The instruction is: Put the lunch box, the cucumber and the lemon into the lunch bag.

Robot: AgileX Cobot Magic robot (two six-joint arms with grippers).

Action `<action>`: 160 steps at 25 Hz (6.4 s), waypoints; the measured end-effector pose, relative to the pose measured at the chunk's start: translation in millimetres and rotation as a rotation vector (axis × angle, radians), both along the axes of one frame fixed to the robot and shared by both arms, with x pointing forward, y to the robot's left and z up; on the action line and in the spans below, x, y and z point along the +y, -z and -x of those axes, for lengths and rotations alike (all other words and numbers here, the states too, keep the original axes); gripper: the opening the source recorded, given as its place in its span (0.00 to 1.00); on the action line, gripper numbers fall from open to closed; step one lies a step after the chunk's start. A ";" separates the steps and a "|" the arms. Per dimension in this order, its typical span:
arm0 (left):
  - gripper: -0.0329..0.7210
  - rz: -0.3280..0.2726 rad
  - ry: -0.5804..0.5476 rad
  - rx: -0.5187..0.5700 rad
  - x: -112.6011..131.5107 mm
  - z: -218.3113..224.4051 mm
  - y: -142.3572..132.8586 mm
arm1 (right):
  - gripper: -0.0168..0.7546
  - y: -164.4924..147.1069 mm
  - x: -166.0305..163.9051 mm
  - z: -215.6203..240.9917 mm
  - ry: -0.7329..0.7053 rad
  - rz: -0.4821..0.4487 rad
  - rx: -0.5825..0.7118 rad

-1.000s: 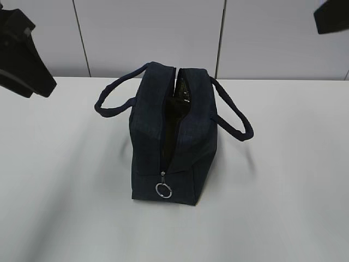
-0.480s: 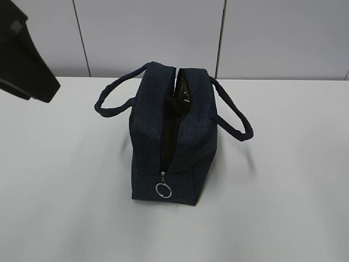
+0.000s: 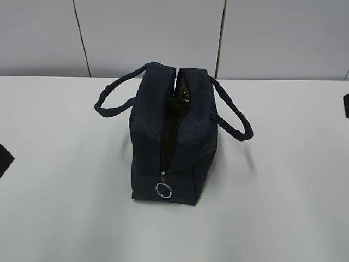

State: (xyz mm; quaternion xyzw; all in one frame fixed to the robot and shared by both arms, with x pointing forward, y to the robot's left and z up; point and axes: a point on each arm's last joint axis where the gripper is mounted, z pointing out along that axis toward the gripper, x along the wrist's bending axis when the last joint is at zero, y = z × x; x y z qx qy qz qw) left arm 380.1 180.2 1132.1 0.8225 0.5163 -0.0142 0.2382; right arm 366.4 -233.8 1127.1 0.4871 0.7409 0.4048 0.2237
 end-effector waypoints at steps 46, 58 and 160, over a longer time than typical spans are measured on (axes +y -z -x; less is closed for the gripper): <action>0.36 0.105 -0.035 -0.454 105.9 126.8 38.1 | 0.32 79.8 16.7 9.9 -0.219 -0.104 -0.073; 0.36 0.181 -0.021 -0.550 100.4 122.0 30.2 | 0.32 101.2 37.0 -1.2 -0.313 -0.265 -0.024; 0.36 0.155 -0.085 -0.639 83.1 82.8 21.0 | 0.25 226.0 134.7 -161.7 -0.600 -0.176 0.204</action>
